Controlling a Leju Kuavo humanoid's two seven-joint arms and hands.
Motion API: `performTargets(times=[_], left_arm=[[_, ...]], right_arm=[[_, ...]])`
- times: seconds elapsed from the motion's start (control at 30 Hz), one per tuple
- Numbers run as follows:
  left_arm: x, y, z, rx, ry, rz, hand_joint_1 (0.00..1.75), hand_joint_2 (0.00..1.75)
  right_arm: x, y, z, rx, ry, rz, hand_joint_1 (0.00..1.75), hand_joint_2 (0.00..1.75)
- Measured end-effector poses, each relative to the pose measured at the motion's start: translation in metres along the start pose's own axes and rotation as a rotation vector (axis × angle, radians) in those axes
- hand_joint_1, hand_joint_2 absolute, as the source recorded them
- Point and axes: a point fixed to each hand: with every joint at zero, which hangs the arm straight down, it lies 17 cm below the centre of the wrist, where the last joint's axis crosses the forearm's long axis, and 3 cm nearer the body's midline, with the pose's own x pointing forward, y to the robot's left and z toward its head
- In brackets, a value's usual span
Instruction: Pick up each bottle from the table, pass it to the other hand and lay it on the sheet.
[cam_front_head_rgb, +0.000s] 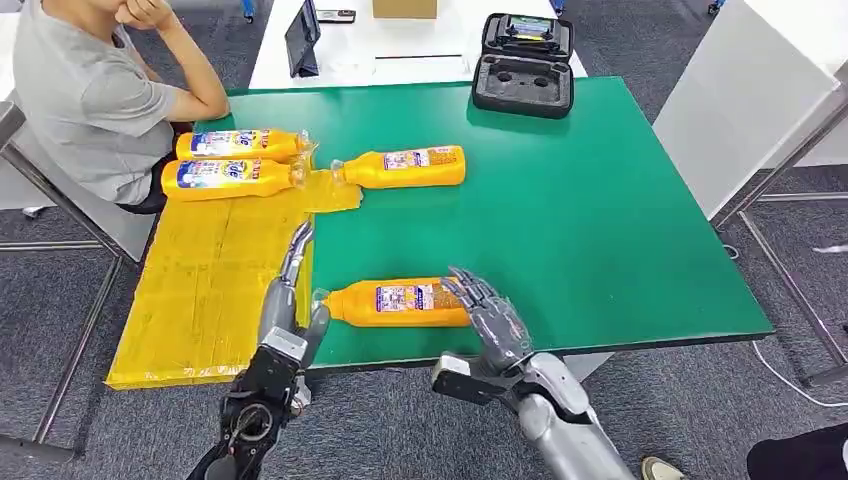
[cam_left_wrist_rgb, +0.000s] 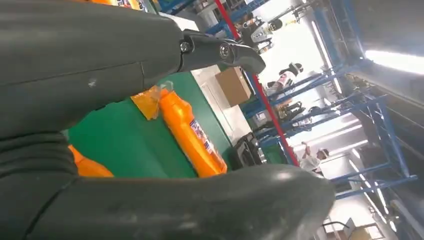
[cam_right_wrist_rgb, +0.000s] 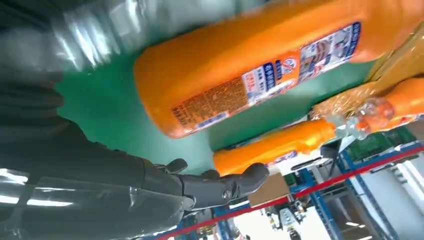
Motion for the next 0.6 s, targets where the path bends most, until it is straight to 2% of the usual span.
performTargets(times=[0.4, 0.43, 0.6], left_arm=[[0.003, -0.007, -0.001, -0.011, -0.003, 0.009, 0.00, 0.00], [0.003, -0.007, -0.001, -0.012, -0.004, 0.009, 0.00, 1.75], [0.004, -0.008, 0.000, -0.015, -0.007, 0.008, 0.00, 1.75]], right_arm=[[-0.007, -0.009, -0.016, -0.007, 0.010, 0.037, 0.00, 1.75], [-0.010, -0.010, -0.017, -0.010, 0.015, 0.046, 0.00, 1.75], [-0.024, -0.018, -0.025, -0.019, 0.031, 0.076, 0.00, 1.75]])
